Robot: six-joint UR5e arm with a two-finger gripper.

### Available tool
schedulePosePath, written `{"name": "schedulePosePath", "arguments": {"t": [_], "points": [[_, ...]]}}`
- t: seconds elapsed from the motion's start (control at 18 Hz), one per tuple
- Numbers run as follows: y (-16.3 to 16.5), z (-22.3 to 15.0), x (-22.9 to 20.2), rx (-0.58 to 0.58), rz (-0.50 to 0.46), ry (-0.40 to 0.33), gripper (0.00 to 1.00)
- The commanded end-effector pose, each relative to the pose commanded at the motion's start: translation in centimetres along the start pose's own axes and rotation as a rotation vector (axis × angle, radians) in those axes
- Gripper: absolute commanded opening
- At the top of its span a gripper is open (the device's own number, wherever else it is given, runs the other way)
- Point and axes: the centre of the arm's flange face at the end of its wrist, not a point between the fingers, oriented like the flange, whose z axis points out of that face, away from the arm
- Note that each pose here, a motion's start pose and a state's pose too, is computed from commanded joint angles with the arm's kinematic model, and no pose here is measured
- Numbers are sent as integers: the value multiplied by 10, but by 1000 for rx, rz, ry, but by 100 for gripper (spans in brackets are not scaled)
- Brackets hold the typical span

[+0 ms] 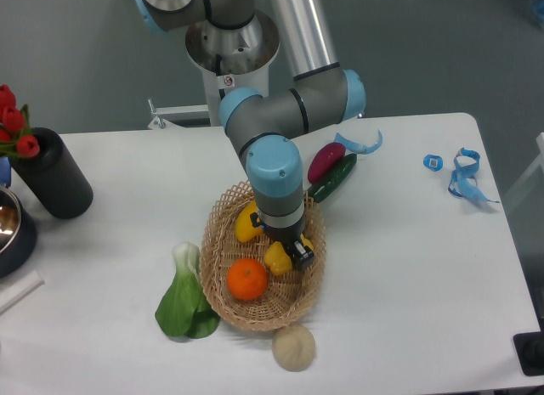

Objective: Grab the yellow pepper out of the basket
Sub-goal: 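Lift the gripped yellow pepper up out of the basket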

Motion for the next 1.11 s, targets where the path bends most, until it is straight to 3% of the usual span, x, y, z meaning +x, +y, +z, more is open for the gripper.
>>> {"name": "schedulePosePath", "arguments": {"t": [0.5,0.67,0.78,1.11], "points": [[11,-31,-4,24,-109,-36,42],[32,-54,-21,32,-150,-82,47],[51,-70,-27,34,-183,-105,44],[97,-79,-47,52,-263,-92,40]]}}
